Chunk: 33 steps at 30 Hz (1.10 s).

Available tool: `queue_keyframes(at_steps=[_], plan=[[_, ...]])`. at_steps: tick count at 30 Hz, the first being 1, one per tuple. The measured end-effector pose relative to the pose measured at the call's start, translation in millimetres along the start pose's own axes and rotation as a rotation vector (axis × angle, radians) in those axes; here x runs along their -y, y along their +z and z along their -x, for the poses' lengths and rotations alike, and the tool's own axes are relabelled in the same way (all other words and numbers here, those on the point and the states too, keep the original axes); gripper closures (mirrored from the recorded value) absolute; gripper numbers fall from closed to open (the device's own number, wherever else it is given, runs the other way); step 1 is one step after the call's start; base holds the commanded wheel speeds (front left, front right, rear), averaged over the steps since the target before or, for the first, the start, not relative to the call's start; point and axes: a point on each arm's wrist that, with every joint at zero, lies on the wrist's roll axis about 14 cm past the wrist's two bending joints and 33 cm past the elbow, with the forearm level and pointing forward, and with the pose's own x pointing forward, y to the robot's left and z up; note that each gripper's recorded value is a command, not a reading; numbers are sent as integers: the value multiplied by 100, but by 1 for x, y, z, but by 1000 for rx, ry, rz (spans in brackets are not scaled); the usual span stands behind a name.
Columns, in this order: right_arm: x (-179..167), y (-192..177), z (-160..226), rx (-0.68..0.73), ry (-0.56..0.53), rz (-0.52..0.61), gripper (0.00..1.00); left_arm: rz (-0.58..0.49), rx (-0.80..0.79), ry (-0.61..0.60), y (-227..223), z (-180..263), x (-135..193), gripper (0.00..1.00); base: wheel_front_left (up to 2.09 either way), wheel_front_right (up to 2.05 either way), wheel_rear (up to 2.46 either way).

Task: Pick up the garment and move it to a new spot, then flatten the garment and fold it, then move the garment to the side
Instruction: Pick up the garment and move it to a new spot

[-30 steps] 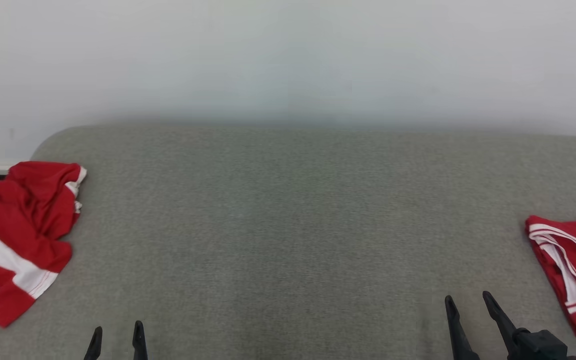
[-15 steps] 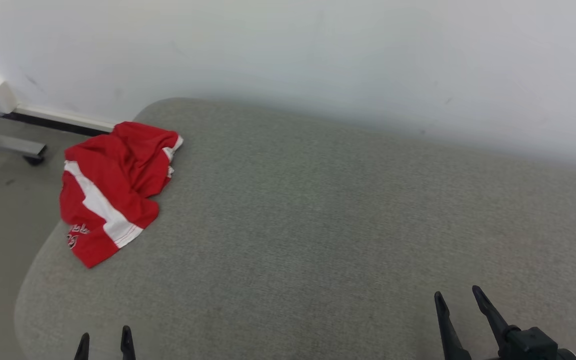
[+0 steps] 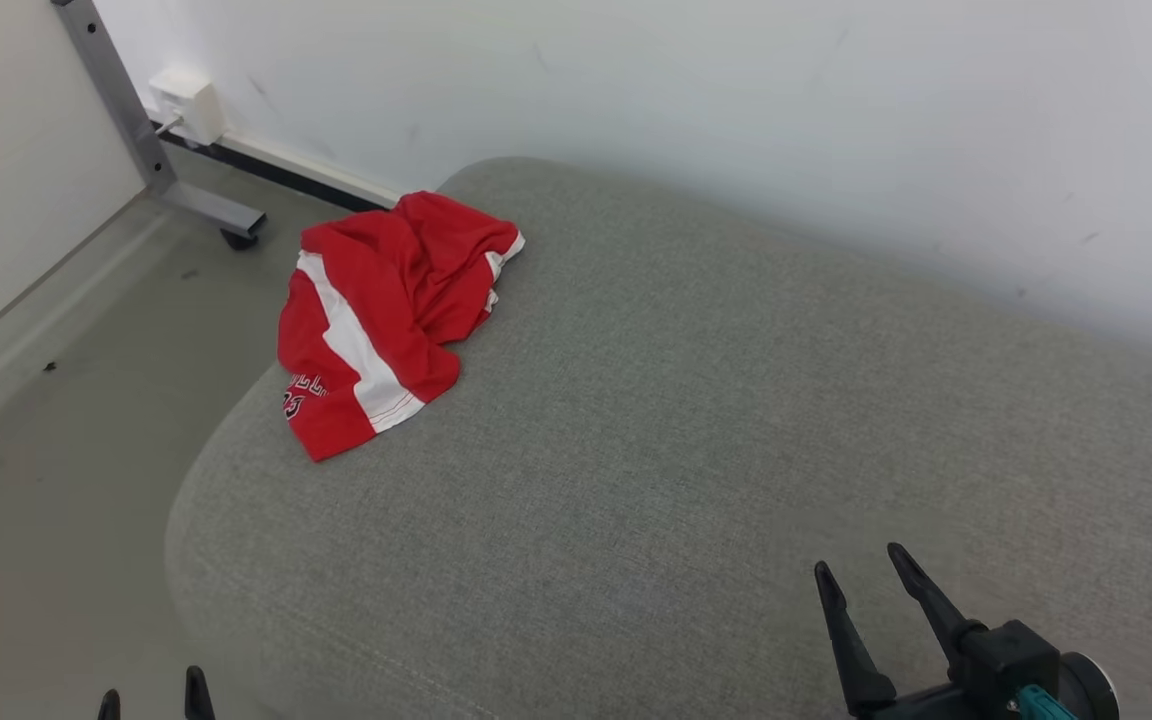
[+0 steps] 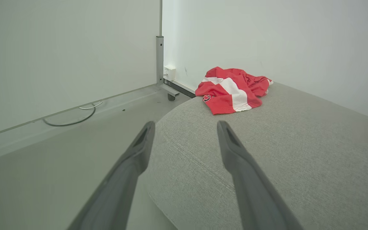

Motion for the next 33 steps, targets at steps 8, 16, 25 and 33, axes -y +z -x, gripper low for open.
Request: queue_keyframes(at_steps=[8, 16, 25, 33], plan=[[-8, -11, -14, -26, 55, -13, 0, -17, -14, 54, 0, 5, -11, 0, 0, 0, 0], [-3, -13, -14, -29, 50, -13, 0, -4, -38, 49, -7, 7, -8, 0, 0, 0, 0], [7, -16, -11, -33, 22, -19, 0, -25, -63, -11, -16, -13, 5, 0, 0, 0, 0], [29, -9, -17, -33, 6, 27, 0, 5, -9, -59, 8, -85, 22, 0, 0, 0, 0]])
